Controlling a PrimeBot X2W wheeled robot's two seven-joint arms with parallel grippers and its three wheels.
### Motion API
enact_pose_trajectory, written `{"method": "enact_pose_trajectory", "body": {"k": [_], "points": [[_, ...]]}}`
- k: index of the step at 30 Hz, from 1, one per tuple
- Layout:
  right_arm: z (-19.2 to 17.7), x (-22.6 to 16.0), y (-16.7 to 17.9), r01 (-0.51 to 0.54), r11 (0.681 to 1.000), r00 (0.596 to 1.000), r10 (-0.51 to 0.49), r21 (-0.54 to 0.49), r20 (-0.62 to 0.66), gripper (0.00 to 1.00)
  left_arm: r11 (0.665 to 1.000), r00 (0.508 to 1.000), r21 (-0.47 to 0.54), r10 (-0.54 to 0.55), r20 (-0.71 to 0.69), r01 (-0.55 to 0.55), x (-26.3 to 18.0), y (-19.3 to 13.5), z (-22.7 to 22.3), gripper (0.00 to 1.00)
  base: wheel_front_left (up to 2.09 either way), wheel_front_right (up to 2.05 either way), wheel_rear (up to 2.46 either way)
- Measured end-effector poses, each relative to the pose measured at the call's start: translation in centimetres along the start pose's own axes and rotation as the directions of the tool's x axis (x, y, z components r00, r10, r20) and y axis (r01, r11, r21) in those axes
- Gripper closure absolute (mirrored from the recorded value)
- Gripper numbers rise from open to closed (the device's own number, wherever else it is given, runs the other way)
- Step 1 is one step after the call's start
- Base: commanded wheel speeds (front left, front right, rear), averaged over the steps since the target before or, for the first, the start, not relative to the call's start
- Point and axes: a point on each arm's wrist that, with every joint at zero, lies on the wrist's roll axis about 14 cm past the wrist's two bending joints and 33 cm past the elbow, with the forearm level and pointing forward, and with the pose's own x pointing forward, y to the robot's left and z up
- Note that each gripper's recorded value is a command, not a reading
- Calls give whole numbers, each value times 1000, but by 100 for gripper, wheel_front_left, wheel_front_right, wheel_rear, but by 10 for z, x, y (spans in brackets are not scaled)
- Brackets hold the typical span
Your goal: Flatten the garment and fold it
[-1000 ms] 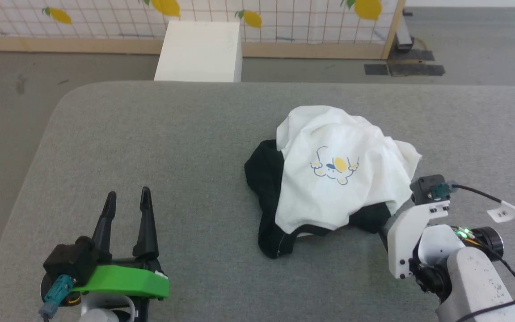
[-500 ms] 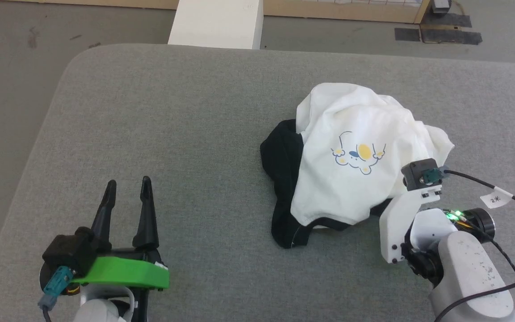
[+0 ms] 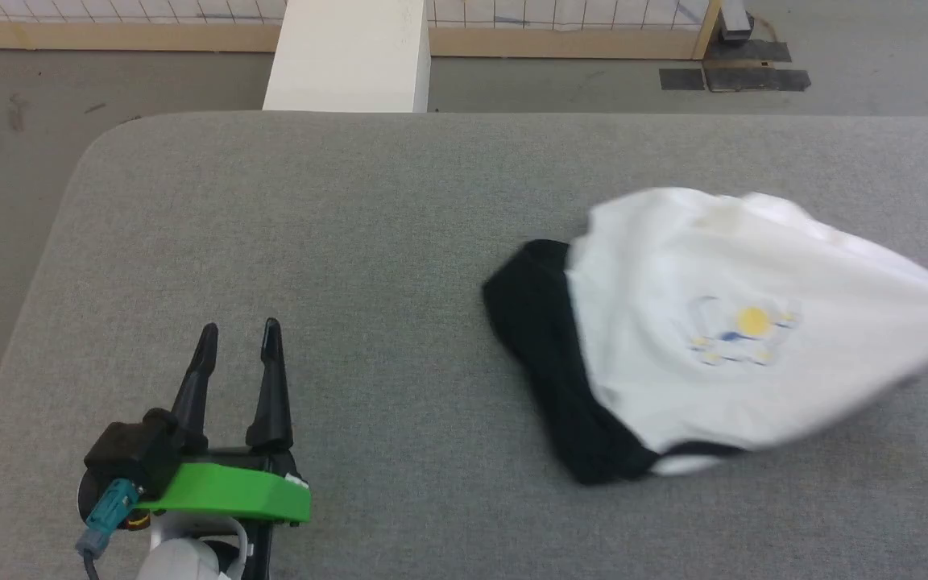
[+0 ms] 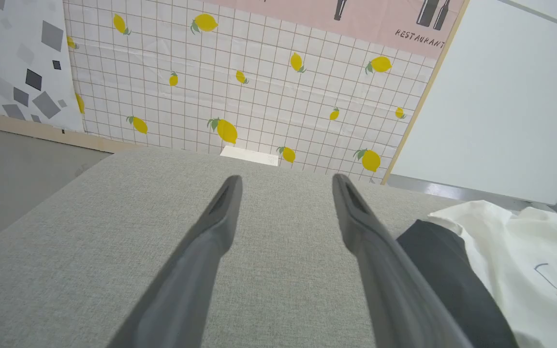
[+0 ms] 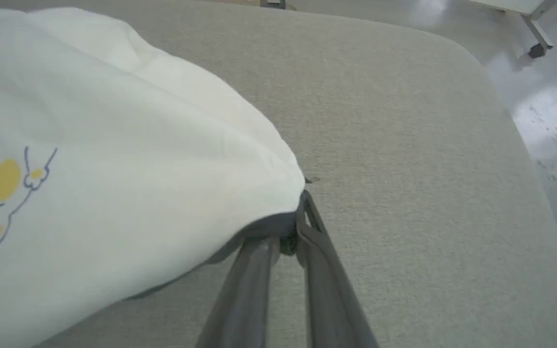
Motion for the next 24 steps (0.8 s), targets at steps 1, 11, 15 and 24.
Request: {"method": "enact_pose_trajectory", "body": {"k": [1, 11, 15, 24], "points": [[-5, -2, -20, 53, 998, 999, -52, 16, -16, 100, 1000, 1000, -2, -2, -4, 2, 0, -1, -2, 0, 0, 0, 0], [-43, -5, -47, 159, 975, 987, -155, 155, -38, 0, 1000, 1000, -9, -10, -26, 10, 1, -4, -9, 0, 0, 0, 0], [6, -19, -45, 123, 955, 956, -188, 270, 227, 0, 999, 999, -32, -37, -36, 36, 0, -14, -12, 0, 0, 0, 0], [25, -59, -49, 74, 934, 856, -239, 349, 458, 0, 977, 985, -137, -170, -41, 163, 12, -63, -17, 0, 0, 0, 0]]}}
